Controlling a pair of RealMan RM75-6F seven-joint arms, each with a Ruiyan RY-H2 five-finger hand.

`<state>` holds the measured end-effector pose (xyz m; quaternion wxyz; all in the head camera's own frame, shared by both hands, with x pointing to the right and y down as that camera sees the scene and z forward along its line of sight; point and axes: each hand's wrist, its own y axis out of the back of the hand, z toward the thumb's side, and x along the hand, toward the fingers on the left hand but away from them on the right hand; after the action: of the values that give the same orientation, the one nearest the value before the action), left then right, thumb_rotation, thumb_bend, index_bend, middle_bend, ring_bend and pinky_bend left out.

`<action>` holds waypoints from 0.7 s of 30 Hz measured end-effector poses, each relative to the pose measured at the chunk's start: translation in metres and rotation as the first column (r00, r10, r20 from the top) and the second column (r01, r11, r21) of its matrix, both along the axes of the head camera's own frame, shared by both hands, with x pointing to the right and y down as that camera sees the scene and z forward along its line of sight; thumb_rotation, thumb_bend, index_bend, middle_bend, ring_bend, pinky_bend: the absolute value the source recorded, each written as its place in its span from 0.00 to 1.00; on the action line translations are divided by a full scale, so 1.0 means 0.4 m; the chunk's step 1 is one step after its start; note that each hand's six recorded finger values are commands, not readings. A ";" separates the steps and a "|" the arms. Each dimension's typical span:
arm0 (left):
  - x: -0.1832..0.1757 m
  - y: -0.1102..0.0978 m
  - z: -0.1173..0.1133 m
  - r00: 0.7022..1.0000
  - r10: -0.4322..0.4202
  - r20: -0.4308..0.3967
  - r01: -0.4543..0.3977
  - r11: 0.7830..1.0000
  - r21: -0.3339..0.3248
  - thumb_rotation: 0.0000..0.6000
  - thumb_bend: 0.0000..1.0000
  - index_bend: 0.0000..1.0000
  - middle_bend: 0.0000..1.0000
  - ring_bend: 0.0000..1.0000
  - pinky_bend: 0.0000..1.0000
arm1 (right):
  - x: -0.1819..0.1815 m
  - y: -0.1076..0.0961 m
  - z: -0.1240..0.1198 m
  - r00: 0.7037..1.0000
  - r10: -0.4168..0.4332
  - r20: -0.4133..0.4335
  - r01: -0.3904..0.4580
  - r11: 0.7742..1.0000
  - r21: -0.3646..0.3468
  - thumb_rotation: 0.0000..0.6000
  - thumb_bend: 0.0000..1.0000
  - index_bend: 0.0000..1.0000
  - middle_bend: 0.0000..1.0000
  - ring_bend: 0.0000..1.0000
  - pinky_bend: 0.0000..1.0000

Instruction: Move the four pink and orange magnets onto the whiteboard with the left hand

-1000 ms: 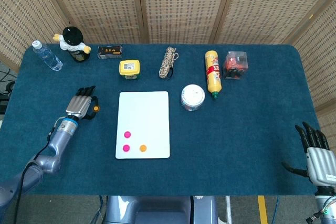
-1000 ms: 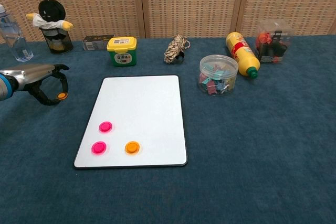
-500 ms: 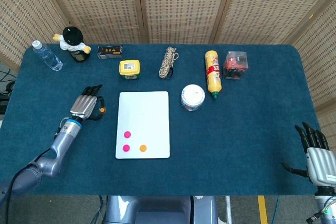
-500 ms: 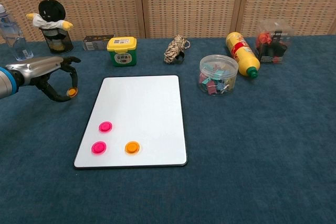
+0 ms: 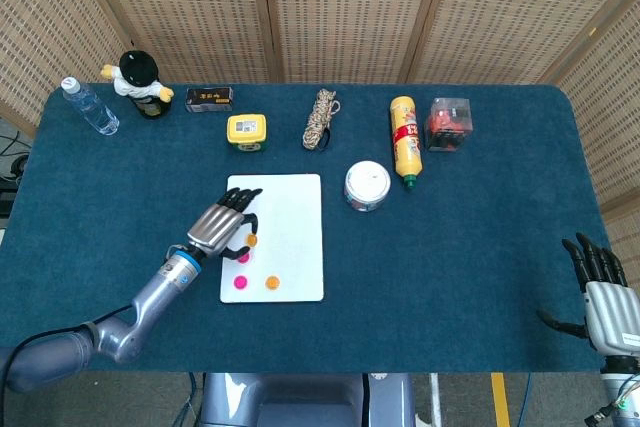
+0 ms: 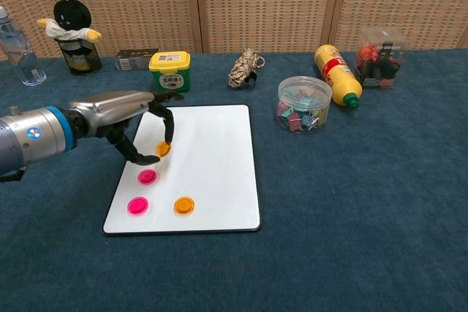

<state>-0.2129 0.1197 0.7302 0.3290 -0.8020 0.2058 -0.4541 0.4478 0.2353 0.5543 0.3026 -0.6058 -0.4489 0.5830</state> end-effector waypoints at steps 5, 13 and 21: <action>0.057 0.032 0.018 1.000 0.030 -0.003 -0.030 0.999 -0.031 1.00 0.31 0.58 0.00 0.00 0.00 | 0.003 0.000 -0.001 1.000 0.005 0.005 -0.004 1.000 -0.001 1.00 0.00 0.00 0.00 0.00 0.00; 0.091 0.047 0.026 0.999 0.039 -0.003 -0.039 0.998 -0.050 1.00 0.31 0.58 0.00 0.00 0.00 | 0.004 0.000 -0.001 1.000 0.010 0.014 -0.010 1.000 -0.005 1.00 0.00 0.00 0.00 0.00 0.00; 0.089 0.051 0.030 1.000 0.030 0.008 -0.030 0.998 -0.059 1.00 0.31 0.58 0.00 0.00 0.00 | 0.004 0.001 -0.002 1.000 0.008 0.014 -0.008 1.000 -0.002 1.00 0.00 0.00 0.00 0.00 0.00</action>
<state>-0.1773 0.1401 0.7421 0.3129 -0.8124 0.1788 -0.4584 0.4496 0.2356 0.5534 0.2963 -0.6083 -0.4528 0.5806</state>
